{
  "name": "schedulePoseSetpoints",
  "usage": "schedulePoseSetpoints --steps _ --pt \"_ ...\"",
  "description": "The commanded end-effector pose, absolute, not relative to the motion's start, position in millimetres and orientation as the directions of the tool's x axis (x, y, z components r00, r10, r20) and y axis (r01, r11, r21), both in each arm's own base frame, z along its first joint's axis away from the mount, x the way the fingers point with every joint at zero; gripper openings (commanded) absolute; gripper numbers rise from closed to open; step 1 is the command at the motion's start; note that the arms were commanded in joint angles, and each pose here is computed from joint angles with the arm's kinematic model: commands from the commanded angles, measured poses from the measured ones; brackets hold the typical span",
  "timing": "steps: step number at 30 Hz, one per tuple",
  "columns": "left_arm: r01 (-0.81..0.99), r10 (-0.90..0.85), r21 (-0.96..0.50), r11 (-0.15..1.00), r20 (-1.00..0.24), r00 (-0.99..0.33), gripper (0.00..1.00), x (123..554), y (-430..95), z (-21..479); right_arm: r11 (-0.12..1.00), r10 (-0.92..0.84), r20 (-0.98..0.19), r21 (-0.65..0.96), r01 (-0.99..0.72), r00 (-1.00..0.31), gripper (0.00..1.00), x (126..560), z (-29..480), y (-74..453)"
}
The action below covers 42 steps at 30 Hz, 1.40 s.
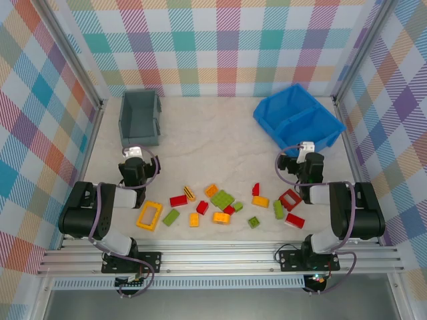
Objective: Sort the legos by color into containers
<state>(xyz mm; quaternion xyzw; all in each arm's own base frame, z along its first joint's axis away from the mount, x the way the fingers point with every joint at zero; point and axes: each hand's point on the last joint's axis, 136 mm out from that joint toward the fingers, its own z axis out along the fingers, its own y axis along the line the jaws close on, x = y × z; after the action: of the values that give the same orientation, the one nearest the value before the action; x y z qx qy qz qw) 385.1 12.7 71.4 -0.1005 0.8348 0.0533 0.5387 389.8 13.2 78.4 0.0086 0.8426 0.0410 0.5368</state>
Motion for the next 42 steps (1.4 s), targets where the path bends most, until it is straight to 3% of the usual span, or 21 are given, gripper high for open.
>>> schedulePoseSetpoints --steps 1,21,24,27,32,36,39,42 --pt "-0.221 -0.099 -0.018 0.975 -0.928 -0.36 1.0 392.1 10.8 83.1 0.995 0.047 -0.922 0.075 -0.058 -0.385 1.0 397.3 90.5 17.3" --pt "-0.222 -0.098 -0.017 0.975 -0.929 -0.358 1.0 391.6 11.1 83.3 0.996 0.046 -0.922 0.074 -0.059 -0.385 1.0 397.3 90.5 17.5" --pt "-0.22 -0.088 -0.016 0.975 -0.944 -0.318 1.0 384.8 9.5 107.0 0.996 0.05 -0.928 0.075 -0.056 -0.368 1.0 396.4 97.8 17.0" --pt "-0.284 -0.122 -0.035 0.958 -0.948 -0.293 1.0 366.5 13.1 147.9 0.997 0.075 -0.916 0.075 0.016 -0.394 1.0 389.0 127.9 6.1" --pt "-0.309 -0.187 -0.136 0.941 -0.972 -0.141 1.0 314.9 5.7 240.3 0.992 0.089 -0.968 0.064 0.112 -0.233 1.0 356.2 241.3 -7.6" --pt "-0.269 -0.152 -0.127 0.955 -0.985 -0.077 1.0 285.0 -11.3 311.7 0.99 0.111 -0.99 0.102 0.1 -0.091 1.0 316.1 336.8 -7.0" --pt "-0.278 -0.121 -0.063 0.959 -0.973 -0.197 1.0 282.9 -19.3 338.5 0.969 0.229 -0.969 0.218 0.117 -0.09 1.0 292.2 381.5 -9.0" --pt "-0.347 -0.228 -0.074 0.935 -0.874 -0.429 1.0 281.5 -22.0 326.8 0.874 0.483 -0.835 0.441 0.205 -0.263 1.0 283.9 370.2 -2.4"
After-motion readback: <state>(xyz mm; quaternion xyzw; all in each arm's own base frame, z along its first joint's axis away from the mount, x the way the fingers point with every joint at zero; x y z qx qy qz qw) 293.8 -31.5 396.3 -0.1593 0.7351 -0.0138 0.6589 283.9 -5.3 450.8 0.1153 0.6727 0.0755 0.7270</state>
